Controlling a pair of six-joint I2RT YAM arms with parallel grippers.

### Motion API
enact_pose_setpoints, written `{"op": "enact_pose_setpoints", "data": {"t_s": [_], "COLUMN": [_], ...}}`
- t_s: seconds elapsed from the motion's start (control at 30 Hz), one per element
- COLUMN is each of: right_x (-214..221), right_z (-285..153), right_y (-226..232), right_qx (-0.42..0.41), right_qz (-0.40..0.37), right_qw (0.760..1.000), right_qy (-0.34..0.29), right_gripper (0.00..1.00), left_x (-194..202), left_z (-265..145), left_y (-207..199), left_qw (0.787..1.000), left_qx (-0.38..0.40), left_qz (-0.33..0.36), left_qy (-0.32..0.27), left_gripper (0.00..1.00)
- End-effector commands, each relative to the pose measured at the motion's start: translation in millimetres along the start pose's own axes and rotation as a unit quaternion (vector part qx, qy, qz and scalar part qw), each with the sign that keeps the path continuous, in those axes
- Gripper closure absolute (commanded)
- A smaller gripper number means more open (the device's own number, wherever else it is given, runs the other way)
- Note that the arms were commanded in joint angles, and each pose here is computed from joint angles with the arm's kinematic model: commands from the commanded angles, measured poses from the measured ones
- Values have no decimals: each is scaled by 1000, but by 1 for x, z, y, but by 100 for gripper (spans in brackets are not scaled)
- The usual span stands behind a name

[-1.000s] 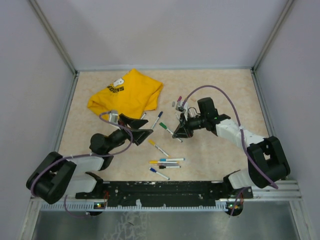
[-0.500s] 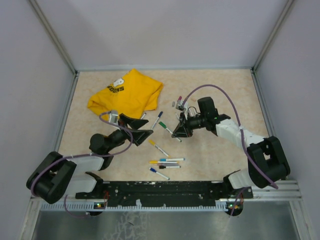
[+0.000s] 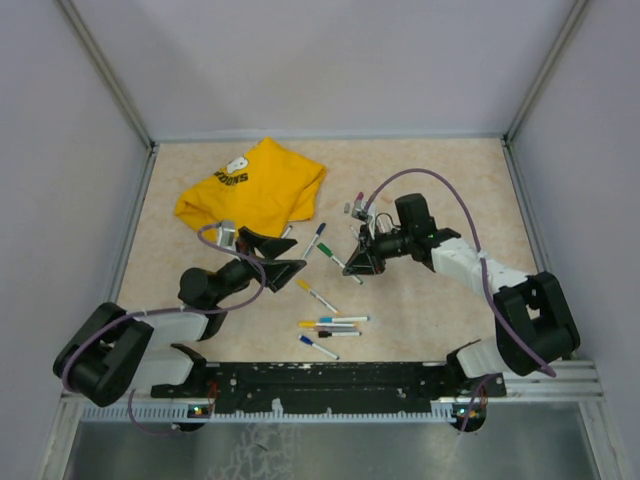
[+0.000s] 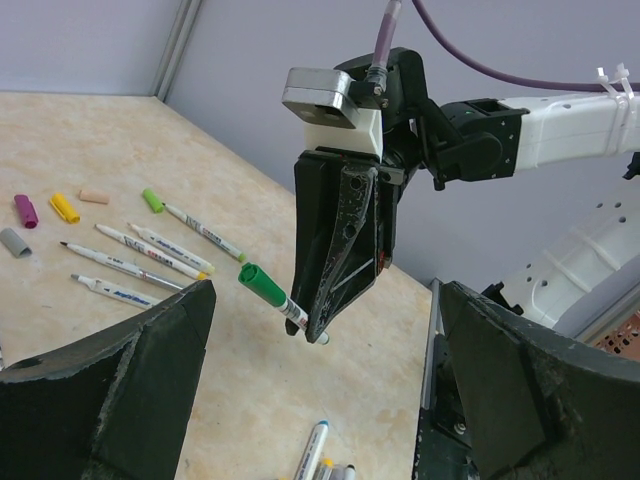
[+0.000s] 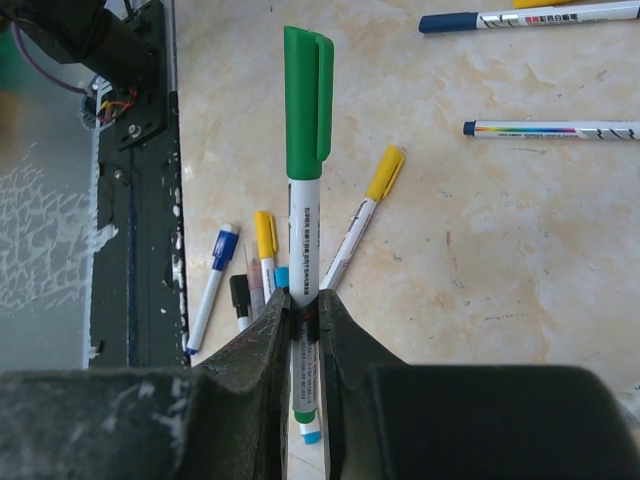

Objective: Open the pen caps
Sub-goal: Open the pen cap from the pen.

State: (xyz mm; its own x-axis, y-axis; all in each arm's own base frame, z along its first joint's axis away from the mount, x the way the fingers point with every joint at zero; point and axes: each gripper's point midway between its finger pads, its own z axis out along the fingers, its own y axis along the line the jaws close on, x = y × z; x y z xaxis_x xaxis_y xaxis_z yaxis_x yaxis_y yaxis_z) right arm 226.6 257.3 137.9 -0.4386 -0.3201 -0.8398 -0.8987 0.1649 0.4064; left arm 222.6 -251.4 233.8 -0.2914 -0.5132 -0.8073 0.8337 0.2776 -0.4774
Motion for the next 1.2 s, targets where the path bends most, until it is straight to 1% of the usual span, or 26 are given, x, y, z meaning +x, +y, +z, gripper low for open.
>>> {"op": "enact_pose_setpoints", "data": {"t_s": [0.0, 0.37, 0.7, 0.93, 1.17], "right_x": [-29, -29, -28, -26, -24], "right_z": [-2, -1, 2, 3, 3], "right_y": [-2, -1, -2, -5, -8], "right_qx": [-8, -17, -38, -40, -40], "right_qz": [-28, -12, 21, 36, 43], "right_qw": [999, 999, 998, 998, 997], "right_qy": [-29, -34, -40, -42, -41], "right_gripper": [100, 100, 100, 100, 100], "left_x": [-15, -13, -8, -5, -3], "left_z": [3, 6, 15, 21, 30], "left_y": [-9, -8, 4, 13, 12], "left_qw": [999, 999, 999, 997, 997], "left_qx": [22, 31, 17, 5, -4], "left_qz": [13, -5, -31, -57, -51], "left_qy": [-26, -34, -30, -53, -65], "left_gripper": [1, 2, 3, 5, 6]}}
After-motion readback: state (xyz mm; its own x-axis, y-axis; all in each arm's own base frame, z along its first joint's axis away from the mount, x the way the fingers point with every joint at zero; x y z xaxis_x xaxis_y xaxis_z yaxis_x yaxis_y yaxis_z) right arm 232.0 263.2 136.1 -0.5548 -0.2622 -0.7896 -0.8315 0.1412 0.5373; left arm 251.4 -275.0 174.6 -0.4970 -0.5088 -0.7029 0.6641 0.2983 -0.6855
